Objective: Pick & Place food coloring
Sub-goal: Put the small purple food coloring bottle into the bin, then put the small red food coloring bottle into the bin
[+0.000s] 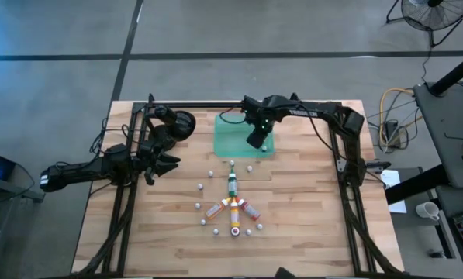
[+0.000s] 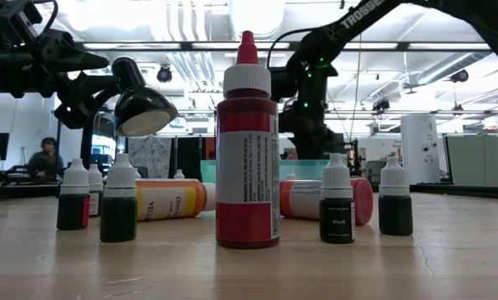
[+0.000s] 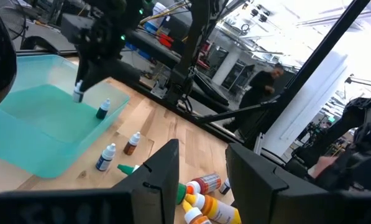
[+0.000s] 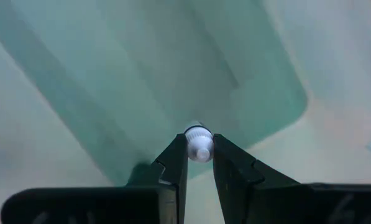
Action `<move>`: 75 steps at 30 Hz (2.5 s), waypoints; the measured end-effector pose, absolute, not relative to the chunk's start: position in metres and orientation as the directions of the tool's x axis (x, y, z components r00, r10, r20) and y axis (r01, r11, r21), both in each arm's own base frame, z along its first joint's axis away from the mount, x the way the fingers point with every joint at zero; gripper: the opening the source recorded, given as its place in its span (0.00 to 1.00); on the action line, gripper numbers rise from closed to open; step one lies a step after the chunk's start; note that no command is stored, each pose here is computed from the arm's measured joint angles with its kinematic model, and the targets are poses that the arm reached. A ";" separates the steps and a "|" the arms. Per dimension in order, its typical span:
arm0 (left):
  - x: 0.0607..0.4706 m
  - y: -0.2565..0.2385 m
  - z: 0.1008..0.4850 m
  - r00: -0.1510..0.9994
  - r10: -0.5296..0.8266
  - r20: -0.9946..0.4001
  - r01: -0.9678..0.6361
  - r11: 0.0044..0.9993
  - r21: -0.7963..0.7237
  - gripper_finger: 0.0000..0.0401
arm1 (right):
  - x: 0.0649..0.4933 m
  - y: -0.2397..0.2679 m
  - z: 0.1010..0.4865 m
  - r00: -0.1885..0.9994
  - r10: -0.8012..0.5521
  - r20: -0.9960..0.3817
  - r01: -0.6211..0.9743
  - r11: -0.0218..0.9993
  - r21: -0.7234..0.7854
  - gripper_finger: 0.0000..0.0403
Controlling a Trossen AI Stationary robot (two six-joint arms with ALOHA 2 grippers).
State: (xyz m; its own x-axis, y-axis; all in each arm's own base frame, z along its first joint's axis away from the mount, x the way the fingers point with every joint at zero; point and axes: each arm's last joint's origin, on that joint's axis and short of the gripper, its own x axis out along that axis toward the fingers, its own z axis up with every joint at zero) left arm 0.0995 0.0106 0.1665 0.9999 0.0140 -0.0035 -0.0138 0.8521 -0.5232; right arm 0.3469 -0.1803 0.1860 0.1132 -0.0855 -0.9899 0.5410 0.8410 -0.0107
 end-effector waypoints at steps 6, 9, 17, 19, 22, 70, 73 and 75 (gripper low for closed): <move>0.099 0.011 0.167 1.000 0.014 -0.003 -0.013 0.852 -0.523 0.26 | 0.343 -0.179 0.179 0.056 -0.120 -0.991 0.455 0.887 -0.081 0.13; 0.099 0.011 0.167 1.000 0.014 -0.004 -0.014 0.852 -0.523 0.26 | 0.341 -0.179 0.176 0.046 -0.108 -0.993 0.438 0.896 -0.077 0.13; 0.099 0.011 0.167 1.000 0.014 -0.003 -0.014 0.852 -0.523 0.26 | 0.339 -0.176 0.173 0.061 -0.032 -0.998 0.415 0.910 -0.004 0.23; 0.099 0.011 0.166 1.000 0.014 -0.003 -0.014 0.852 -0.523 0.26 | 0.338 -0.175 0.174 0.062 -0.031 -0.998 0.423 0.906 -0.002 0.27; 0.099 0.011 0.166 1.000 0.014 -0.004 -0.014 0.852 -0.523 0.26 | 0.335 -0.174 0.182 0.067 -0.035 -0.997 0.427 0.904 -0.002 0.32; 0.099 0.011 0.167 1.000 0.014 -0.003 -0.014 0.852 -0.523 0.26 | 0.325 0.048 0.218 0.477 -0.005 -0.879 -0.287 0.944 -0.161 0.45; 0.099 0.011 0.166 1.000 0.014 -0.004 -0.014 0.852 -0.523 0.26 | 0.331 0.041 0.218 0.553 -0.163 -0.817 -0.230 0.913 -0.338 0.45; 0.099 0.011 0.167 1.000 0.014 -0.003 -0.014 0.852 -0.523 0.26 | 0.331 0.031 0.217 0.548 -0.188 -0.815 -0.173 0.928 -0.331 0.45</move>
State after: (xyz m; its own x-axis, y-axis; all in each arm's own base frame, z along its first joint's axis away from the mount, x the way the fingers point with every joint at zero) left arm 0.0995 0.0106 0.1666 0.9999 0.0141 -0.0032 -0.0137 0.8521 -0.5233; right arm 0.3314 0.0313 0.2172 0.5483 -0.1883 -0.8148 -0.1733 0.9276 -0.3311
